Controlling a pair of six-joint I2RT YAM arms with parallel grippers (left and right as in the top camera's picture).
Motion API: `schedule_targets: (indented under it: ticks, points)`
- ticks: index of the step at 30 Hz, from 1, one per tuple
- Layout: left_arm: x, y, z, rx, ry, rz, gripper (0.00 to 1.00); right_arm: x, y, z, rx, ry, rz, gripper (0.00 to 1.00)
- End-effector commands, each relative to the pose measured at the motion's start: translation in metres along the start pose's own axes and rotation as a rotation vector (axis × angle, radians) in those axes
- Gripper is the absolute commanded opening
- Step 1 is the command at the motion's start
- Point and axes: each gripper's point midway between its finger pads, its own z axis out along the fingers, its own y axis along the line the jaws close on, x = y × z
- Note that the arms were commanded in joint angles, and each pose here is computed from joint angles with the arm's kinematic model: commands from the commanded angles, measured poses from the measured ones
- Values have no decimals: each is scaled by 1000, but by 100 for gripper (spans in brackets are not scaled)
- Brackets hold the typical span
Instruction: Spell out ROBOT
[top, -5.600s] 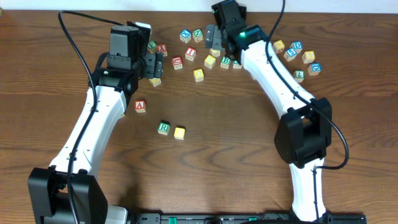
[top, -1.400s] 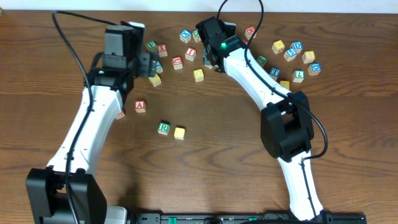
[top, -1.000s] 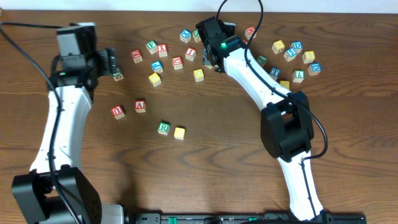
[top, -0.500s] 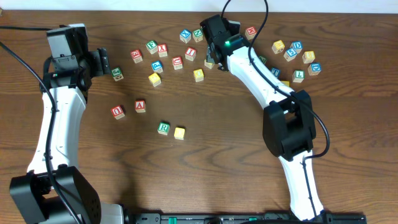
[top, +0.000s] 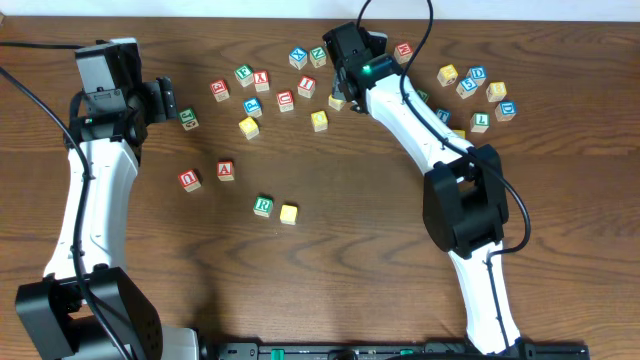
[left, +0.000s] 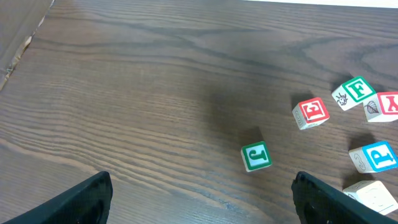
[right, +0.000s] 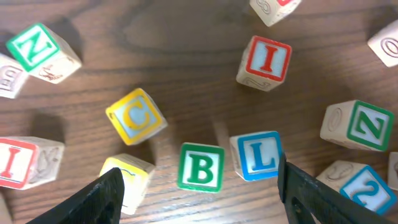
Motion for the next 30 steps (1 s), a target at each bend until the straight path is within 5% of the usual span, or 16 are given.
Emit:
schedule_targets:
  ticks: [1,30]
  points:
    - [5,0,6,3,16,4,91,12,4,7,7,2,1,75]
    - [5,0,6,4,16,4,91,10,-3,12,31,-21,8,72]
